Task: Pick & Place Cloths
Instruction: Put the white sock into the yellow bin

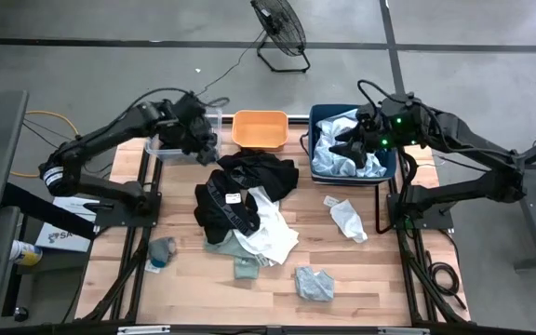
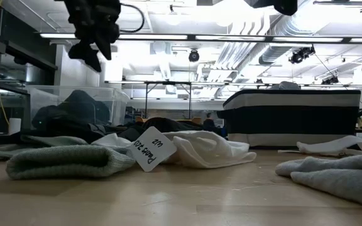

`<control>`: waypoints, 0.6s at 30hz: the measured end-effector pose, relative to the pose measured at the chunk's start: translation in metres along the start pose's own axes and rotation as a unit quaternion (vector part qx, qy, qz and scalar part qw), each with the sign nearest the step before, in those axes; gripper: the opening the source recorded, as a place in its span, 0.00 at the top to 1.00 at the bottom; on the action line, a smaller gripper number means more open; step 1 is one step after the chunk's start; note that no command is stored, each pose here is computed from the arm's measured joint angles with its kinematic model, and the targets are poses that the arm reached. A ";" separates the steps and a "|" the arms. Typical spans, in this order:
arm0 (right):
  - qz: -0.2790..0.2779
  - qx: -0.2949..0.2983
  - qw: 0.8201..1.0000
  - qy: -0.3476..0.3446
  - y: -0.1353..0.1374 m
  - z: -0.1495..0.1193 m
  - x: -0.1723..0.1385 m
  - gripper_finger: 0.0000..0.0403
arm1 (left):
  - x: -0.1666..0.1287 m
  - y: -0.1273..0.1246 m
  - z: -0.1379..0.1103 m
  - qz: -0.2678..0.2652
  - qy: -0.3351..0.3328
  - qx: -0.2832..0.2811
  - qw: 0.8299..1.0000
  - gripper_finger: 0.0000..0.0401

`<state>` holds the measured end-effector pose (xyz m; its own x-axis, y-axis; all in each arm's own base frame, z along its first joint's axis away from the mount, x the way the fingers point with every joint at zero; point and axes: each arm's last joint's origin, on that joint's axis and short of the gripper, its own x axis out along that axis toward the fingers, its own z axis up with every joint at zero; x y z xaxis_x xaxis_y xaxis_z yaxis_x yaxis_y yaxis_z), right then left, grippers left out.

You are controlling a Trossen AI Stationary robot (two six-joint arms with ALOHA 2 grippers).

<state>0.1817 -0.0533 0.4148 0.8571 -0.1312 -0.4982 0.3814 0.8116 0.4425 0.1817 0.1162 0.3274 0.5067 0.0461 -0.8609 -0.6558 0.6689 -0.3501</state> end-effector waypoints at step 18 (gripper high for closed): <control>-0.008 -0.030 0.999 0.038 0.044 -0.080 0.022 0.38 | 0.012 -0.058 -0.030 0.024 0.015 0.093 0.995 0.36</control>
<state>0.1898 0.0250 0.3632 0.8213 -0.1024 -0.5613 0.3711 0.8431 0.3892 0.2088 0.0556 0.3265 0.4583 0.0611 -0.8867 -0.5633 0.7917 -0.2365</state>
